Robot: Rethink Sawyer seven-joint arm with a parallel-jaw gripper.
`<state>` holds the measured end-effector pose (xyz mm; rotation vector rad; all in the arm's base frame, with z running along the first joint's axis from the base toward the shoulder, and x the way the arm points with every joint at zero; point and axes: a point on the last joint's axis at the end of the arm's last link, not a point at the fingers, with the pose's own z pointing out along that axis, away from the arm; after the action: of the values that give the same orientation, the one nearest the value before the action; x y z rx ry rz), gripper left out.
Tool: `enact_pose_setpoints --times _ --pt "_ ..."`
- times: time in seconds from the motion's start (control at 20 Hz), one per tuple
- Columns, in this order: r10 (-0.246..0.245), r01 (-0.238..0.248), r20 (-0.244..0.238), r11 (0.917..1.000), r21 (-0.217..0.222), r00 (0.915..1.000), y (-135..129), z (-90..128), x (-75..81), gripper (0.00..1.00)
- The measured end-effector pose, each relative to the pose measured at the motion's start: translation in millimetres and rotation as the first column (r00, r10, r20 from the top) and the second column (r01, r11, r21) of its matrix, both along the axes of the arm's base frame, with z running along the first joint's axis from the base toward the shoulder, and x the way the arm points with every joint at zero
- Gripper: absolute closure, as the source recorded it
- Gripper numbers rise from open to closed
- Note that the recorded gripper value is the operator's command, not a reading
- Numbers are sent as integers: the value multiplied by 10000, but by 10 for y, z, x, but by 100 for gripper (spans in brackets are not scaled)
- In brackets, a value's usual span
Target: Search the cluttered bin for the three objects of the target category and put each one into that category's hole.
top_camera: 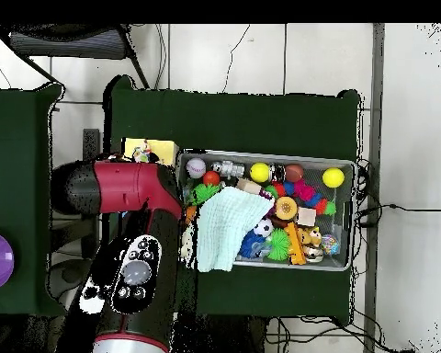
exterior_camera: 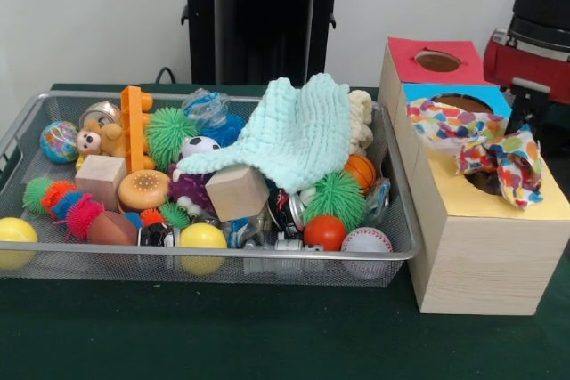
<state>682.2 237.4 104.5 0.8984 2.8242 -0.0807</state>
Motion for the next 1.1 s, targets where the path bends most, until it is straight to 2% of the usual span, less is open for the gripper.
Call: enact_pose_setpoints --times 0.05,0.1,1.1 --pt "44 -44 4 10000 -8 10000 26 -12 0 100" --pt "87 -87 7 10000 -16 10000 52 -24 0 0" --pt "126 -126 41 9999 -19 9999 77 -14 6 0"
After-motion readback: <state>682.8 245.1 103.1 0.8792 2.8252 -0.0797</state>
